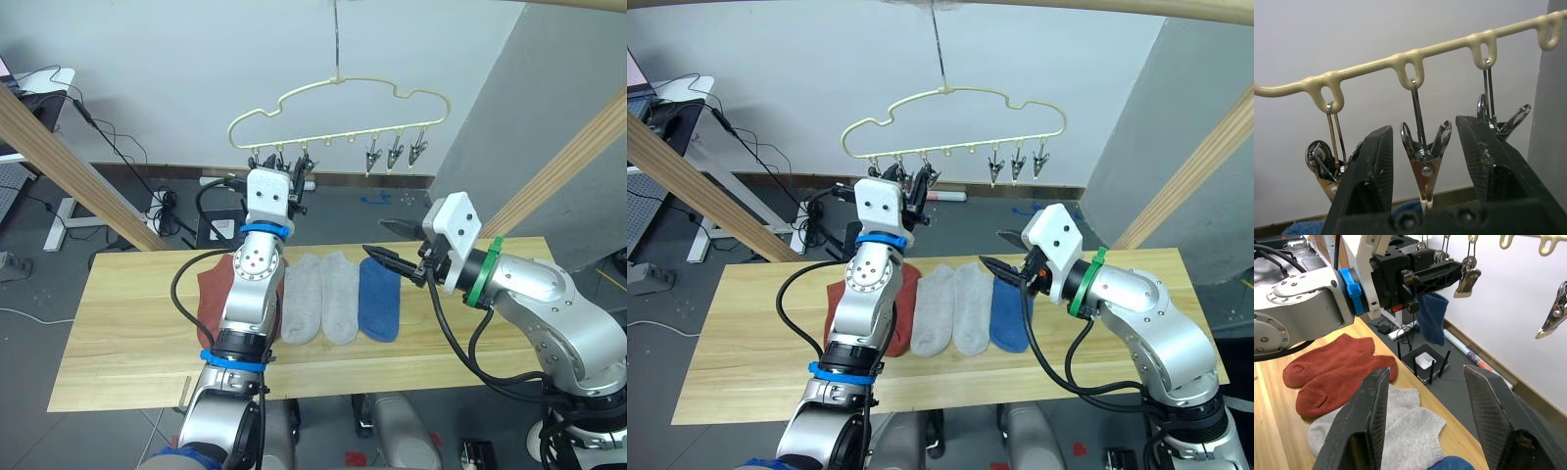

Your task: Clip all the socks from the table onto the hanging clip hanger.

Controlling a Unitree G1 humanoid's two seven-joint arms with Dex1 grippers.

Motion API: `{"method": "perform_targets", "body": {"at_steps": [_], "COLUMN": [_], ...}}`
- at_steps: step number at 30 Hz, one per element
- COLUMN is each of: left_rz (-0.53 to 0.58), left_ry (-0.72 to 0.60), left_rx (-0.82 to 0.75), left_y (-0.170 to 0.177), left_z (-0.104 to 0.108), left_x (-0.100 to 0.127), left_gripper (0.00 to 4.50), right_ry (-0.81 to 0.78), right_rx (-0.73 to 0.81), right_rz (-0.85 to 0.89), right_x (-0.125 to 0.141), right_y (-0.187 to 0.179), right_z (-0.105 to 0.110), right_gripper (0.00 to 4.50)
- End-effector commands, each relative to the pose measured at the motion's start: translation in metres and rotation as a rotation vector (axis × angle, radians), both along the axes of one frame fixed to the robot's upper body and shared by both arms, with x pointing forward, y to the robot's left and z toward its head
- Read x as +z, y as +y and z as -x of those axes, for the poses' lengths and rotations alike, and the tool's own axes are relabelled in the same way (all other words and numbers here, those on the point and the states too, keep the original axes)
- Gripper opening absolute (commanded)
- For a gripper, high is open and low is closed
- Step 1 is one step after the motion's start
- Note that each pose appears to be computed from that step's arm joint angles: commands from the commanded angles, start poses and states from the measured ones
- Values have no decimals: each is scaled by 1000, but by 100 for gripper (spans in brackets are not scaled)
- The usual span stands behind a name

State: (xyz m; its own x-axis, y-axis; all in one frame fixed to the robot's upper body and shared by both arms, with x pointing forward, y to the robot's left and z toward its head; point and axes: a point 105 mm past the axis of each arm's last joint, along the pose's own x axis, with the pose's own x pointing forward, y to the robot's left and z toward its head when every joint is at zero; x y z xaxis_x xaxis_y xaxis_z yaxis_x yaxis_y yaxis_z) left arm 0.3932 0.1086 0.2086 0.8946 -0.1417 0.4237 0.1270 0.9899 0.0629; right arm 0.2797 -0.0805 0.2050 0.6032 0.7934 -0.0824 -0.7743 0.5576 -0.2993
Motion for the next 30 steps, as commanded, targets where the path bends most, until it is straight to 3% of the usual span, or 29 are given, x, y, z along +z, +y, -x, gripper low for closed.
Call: {"method": "perform_targets", "body": {"at_steps": [1, 6, 10, 16, 18, 24, 30], "left_rz": [5, -4, -8, -8, -10, -28, -29], "left_ry": [-69, -72, -67, -69, -69, -52, -22], "left_rx": [-14, -16, -12, -8, -27, -114, -228], "left_y": [-3, -3, -1, 1, 0, 0, 1], "left_z": [7, 8, 8, 9, 9, 14, 17], "left_x": [18, 18, 17, 20, 21, 22, 28], "left_gripper": [207, 80, 13, 8, 8, 8, 8], "right_ry": [-35, -46, -64, -80, -70, 18, 147], "right_rx": [10, 19, 29, 28, 11, -207, -430], "right_rz": [-18, -36, -63, -119, -133, -81, -23], "right_x": [7, 9, 13, 19, 17, -30, -109], "right_y": [0, 2, 5, 5, 4, -9, -20], "right_z": [3, 4, 4, 4, 2, -21, -47], "right_gripper": [247, 247, 247, 247, 283, 450, 450]}}
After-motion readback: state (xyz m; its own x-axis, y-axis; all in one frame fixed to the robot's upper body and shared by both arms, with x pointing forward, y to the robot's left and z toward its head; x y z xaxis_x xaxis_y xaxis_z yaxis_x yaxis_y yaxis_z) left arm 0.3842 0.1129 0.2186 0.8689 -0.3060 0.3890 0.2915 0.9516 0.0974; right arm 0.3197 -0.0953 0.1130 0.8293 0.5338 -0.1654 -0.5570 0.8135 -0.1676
